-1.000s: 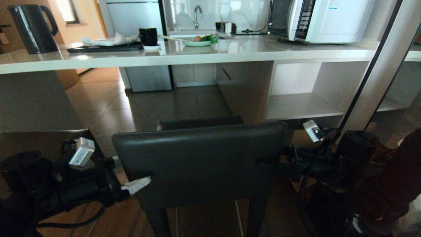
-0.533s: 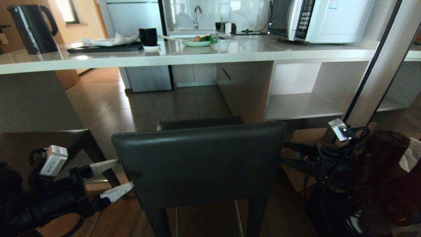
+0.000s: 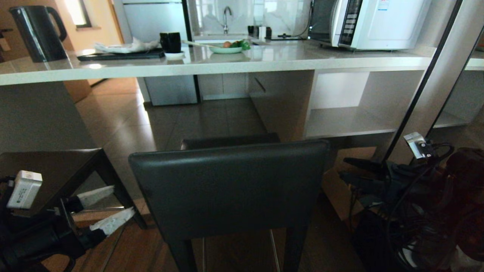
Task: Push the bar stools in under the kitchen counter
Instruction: Push the gray chair back under the dining table
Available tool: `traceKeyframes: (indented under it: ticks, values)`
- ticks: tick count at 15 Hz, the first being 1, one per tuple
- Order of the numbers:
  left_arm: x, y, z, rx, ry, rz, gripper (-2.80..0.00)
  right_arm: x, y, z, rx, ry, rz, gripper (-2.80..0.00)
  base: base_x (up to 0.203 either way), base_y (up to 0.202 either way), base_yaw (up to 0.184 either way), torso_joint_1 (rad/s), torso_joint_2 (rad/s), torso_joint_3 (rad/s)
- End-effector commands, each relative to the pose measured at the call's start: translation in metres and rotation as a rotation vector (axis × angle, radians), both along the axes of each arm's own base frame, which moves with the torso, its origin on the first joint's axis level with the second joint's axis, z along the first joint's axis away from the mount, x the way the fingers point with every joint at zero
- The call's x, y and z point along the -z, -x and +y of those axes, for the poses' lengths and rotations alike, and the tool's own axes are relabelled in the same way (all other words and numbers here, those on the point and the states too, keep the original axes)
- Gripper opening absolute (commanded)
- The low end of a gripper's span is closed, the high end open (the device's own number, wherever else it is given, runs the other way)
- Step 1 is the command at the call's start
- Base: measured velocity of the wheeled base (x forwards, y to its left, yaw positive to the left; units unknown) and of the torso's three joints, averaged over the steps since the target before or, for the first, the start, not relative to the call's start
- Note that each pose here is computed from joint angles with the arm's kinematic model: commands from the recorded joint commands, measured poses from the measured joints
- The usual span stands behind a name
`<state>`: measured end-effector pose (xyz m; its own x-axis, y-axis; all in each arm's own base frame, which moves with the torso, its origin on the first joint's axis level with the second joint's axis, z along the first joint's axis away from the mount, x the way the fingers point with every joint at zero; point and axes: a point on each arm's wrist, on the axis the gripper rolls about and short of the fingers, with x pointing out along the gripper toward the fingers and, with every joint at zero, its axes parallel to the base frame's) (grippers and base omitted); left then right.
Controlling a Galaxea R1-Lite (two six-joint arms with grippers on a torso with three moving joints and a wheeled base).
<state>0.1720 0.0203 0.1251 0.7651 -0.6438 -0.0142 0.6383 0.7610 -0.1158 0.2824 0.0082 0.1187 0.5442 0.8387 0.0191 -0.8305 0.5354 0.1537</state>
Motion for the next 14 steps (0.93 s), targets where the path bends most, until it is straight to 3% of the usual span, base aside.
traceKeyframes:
  ticks: [1, 3, 5, 7, 8, 10, 12, 14]
  values:
    - [-0.008, -0.007, 0.011, -0.124, 0.007, -0.035, 0.00, -0.008, -0.003, 0.003, 0.116, -0.001, -0.045, 0.00, 0.000, 0.000, 0.000, 0.000, 0.00, 0.000]
    - [-0.020, -0.020, 0.014, -0.301, 0.039, -0.074, 0.00, -0.010, -0.015, 0.014, 0.309, -0.007, -0.080, 0.00, 0.000, 0.000, 0.000, 0.000, 0.00, 0.000]
    - [-0.023, -0.034, 0.014, -0.501, 0.049, -0.089, 0.00, -0.014, -0.024, 0.024, 0.588, 0.007, -0.107, 0.00, 0.000, 0.000, 0.000, 0.000, 0.00, 0.000]
    - [-0.020, -0.045, 0.008, -0.665, 0.014, -0.055, 0.00, -0.018, -0.023, 0.031, 0.844, 0.082, -0.040, 0.00, 0.000, 0.000, 0.000, 0.000, 0.00, 0.000]
    - [-0.017, -0.050, 0.006, -0.714, -0.039, -0.035, 0.00, -0.022, -0.019, 0.032, 0.916, 0.123, 0.003, 0.00, 0.000, 0.000, 0.000, 0.000, 0.00, 0.000]
    - [-0.013, -0.056, 0.008, -0.845, -0.173, 0.033, 0.00, -0.038, -0.009, 0.032, 0.974, 0.155, 0.030, 0.00, 0.000, 0.000, 0.000, 0.000, 0.00, 0.000]
    - [-0.012, -0.057, 0.006, -0.959, -0.241, 0.130, 0.00, -0.043, -0.006, 0.031, 0.997, 0.180, 0.058, 0.00, 0.000, 0.000, 0.000, 0.000, 0.00, 0.000]
    - [-0.016, -0.049, 0.001, -0.968, -0.266, 0.182, 0.00, -0.041, -0.006, 0.030, 1.039, 0.198, 0.062, 0.00, 0.000, 0.000, 0.000, 0.000, 0.00, 0.000]
